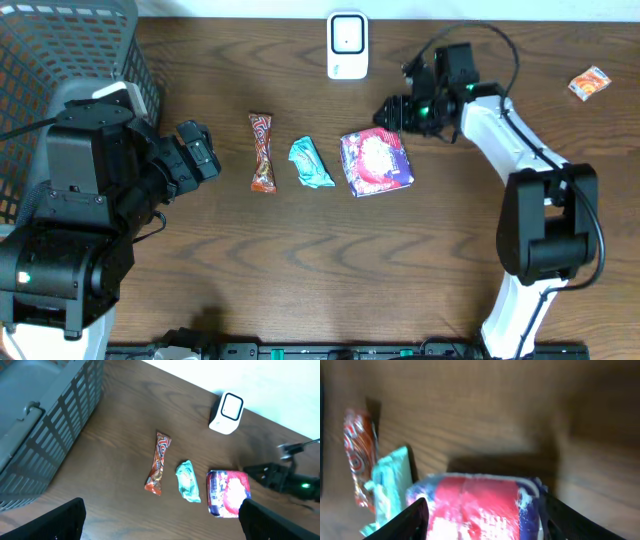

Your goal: Scan the item barcode

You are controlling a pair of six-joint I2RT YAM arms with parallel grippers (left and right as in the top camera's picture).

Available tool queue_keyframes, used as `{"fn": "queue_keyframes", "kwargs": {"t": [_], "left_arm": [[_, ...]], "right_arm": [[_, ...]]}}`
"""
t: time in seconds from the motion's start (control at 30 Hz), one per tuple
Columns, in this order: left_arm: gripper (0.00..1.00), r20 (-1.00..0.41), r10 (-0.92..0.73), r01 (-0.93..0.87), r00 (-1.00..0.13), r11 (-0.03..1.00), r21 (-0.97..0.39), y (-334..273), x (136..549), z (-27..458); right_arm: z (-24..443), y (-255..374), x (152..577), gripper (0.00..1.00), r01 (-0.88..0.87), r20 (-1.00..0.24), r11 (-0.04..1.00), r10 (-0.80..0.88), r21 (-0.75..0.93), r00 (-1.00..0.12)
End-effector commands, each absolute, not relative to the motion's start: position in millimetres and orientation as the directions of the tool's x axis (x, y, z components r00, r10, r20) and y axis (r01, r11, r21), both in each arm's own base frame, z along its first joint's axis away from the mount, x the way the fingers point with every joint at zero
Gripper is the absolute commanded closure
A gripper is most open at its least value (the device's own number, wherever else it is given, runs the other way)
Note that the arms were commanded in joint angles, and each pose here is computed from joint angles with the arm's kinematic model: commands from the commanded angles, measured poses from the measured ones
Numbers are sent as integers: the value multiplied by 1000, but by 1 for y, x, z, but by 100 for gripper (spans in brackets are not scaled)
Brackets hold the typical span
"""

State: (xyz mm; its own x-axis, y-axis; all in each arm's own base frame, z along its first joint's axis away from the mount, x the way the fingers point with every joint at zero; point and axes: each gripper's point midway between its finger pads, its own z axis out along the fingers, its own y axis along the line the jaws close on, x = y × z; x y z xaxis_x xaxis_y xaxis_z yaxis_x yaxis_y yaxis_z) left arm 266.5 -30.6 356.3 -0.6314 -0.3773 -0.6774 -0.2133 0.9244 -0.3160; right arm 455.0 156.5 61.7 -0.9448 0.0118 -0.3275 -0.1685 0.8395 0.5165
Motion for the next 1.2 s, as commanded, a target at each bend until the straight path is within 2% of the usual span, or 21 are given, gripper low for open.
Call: {"fn": "queue_keyframes", "kwargs": {"t": [0.0, 0.33, 0.6, 0.73, 0.93, 1.17], "left_arm": [[2, -682, -370, -213, -631, 928, -307, -29, 266, 357], [2, -682, -370, -213, -631, 928, -307, -29, 266, 357], [2, -682, -370, -213, -631, 928, -307, -29, 266, 357], [2, -682, -370, -213, -631, 928, -307, -29, 266, 357], [2, -682, -370, -213, -631, 928, -307, -29, 266, 357], [2, -682, -370, -213, -631, 928, -307, -29, 266, 357]], "right_arm": [[40, 162, 441, 35, -157, -263, 809, -4, 566, -965], [15, 156, 424, 38, -88, -154, 826, -1, 556, -988], [9, 145, 412, 29, -44, -96, 856, 7, 514, -995], [21, 141, 425, 31, -24, -112, 846, 42, 532, -993], [73, 131, 445, 29, 22, -94, 789, 101, 614, -990], [81, 126, 432, 27, -14, -70, 799, 36, 601, -997]]}}
